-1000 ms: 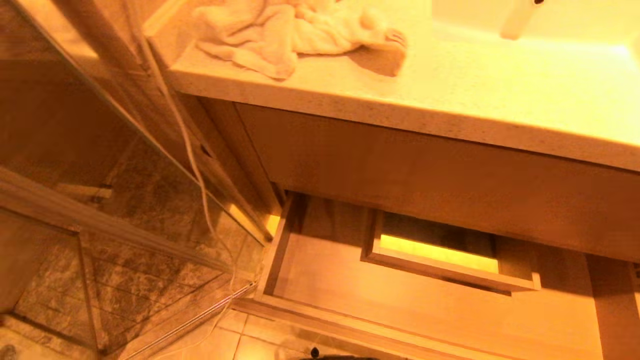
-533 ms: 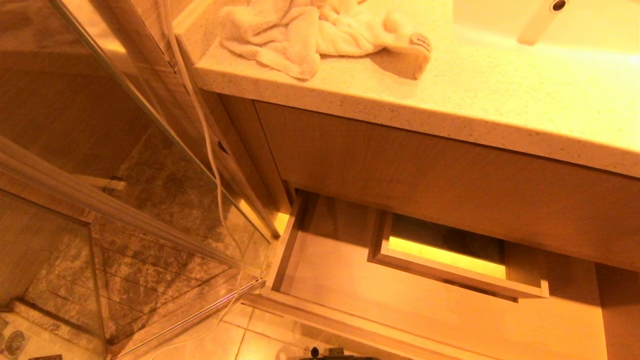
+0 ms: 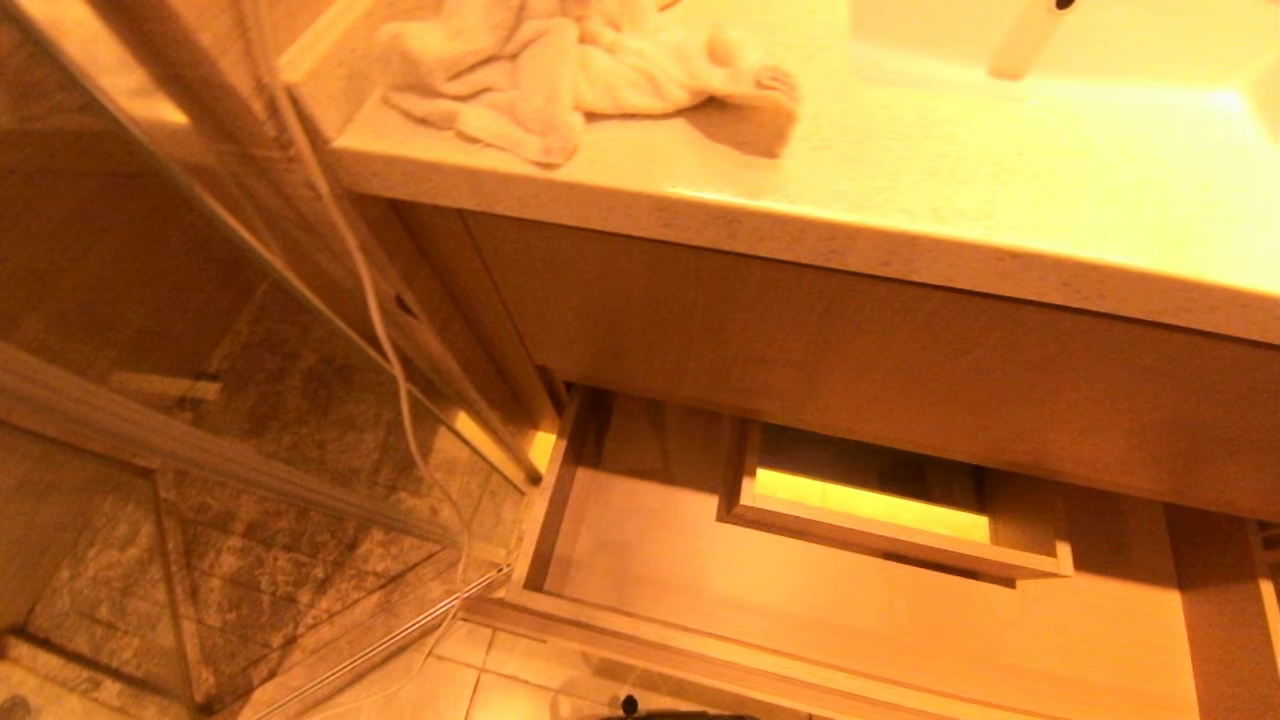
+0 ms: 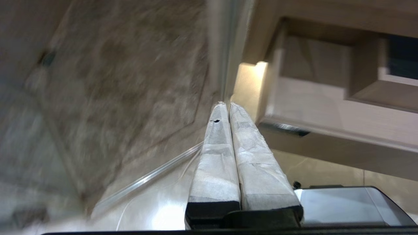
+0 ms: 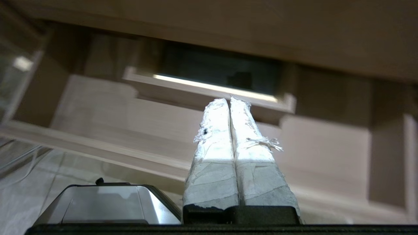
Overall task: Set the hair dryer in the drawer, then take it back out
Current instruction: Pick up the hairdryer
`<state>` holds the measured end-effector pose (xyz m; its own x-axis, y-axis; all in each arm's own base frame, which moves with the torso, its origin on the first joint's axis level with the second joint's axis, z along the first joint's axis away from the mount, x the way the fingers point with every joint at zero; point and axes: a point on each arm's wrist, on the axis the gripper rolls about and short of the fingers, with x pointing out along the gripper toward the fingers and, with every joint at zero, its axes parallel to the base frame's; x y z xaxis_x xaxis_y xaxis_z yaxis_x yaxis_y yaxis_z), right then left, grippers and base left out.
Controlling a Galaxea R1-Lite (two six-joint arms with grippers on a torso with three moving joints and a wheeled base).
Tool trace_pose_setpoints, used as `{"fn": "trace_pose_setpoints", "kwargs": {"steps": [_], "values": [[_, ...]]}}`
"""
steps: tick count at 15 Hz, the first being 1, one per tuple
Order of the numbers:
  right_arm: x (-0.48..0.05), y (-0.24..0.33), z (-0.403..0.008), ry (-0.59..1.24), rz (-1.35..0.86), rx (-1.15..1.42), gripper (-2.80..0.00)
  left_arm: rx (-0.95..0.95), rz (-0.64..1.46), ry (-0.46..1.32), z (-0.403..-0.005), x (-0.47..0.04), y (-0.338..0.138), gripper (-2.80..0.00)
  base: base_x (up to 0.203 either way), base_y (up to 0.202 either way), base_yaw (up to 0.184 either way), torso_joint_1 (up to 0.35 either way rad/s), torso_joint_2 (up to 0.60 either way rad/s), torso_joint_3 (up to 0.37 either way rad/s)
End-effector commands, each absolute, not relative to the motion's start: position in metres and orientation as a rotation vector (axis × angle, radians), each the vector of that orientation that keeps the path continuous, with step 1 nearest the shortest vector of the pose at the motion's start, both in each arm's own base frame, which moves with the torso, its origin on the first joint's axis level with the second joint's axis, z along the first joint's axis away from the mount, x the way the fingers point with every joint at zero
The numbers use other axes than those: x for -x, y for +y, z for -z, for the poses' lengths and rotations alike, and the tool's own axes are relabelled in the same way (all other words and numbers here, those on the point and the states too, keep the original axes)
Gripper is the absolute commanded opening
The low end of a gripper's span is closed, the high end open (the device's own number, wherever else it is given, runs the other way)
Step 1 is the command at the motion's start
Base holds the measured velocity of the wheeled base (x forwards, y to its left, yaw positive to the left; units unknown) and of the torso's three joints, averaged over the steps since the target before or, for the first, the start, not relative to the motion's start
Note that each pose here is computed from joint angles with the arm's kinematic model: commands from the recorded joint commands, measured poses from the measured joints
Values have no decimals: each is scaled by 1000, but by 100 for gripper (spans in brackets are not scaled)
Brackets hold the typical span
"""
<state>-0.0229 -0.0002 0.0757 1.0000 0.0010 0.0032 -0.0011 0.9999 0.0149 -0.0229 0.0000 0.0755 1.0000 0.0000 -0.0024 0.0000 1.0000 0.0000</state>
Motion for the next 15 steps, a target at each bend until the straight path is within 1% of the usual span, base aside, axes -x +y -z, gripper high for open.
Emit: {"fn": "trace_pose_setpoints", "kwargs": {"steps": [1,4,6,15], "values": [[23,0,-76,-3,0,-15,-280,0,0,2,-75,23,0,-280,0,9,-173,-2,-2,1],[23,0,-76,-2,-2,-14,-280,0,1,3,-75,23,0,-280,1,8,-170,1,2,4],[23,0,-76,-2,-2,-14,-280,0,0,2,-75,23,0,-280,-1,5,-116,2,2,2],[23,0,-76,-2,-2,-12,-280,0,0,3,-75,23,0,-280,0,0,0,0,0,0]]}}
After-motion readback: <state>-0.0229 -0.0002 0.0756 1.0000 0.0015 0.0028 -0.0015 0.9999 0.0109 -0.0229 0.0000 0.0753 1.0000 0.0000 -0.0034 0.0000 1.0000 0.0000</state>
